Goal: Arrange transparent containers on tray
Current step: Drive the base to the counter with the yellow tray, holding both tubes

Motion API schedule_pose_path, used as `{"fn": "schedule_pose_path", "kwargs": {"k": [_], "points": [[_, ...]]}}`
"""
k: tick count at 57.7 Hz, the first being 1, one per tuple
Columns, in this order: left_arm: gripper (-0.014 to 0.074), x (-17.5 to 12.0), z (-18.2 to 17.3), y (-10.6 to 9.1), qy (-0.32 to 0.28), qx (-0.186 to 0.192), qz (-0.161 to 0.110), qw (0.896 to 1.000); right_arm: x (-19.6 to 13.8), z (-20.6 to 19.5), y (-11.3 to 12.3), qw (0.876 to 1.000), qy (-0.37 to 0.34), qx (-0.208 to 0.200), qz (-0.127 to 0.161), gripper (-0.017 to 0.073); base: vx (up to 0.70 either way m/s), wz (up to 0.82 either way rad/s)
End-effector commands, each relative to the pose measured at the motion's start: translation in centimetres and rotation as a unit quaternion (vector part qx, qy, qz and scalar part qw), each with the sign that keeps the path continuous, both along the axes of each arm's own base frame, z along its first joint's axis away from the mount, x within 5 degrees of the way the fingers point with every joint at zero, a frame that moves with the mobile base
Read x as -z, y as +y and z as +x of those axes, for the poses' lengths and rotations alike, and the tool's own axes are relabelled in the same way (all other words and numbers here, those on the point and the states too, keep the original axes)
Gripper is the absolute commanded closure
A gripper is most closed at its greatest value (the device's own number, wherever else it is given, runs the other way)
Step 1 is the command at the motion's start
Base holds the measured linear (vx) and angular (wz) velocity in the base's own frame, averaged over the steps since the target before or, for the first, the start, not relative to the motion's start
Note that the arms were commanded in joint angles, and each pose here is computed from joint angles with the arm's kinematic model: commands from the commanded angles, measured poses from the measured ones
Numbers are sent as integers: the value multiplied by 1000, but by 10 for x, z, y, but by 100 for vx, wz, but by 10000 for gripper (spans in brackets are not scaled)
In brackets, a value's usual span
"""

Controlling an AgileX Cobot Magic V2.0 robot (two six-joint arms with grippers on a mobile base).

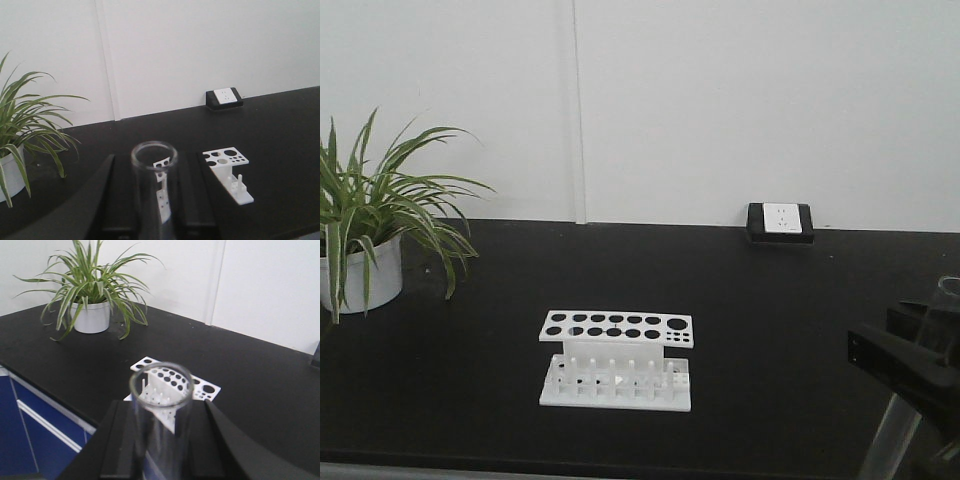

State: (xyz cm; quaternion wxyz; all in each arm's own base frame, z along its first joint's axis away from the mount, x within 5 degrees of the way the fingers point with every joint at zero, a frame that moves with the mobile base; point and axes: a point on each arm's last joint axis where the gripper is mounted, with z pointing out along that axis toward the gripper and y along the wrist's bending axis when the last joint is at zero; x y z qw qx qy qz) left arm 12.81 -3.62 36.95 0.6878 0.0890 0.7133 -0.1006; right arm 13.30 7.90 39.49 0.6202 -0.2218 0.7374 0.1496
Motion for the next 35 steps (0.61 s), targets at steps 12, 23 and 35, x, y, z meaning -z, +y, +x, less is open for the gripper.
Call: {"fn": "schedule_pose_path", "kwargs": {"k": [12, 23, 35], "points": [[419, -20, -3, 0, -58, 5, -18, 998, -18, -1, -1, 998, -52, 1, 24, 571, -32, 4], [419, -20, -3, 0, -58, 5, -18, 998, -18, -1, -1, 998, -52, 1, 24, 571, -34, 5], [419, -20, -3, 0, -58, 5, -18, 998, -18, -1, -1, 998, -52, 1, 24, 571, -36, 5]]}}
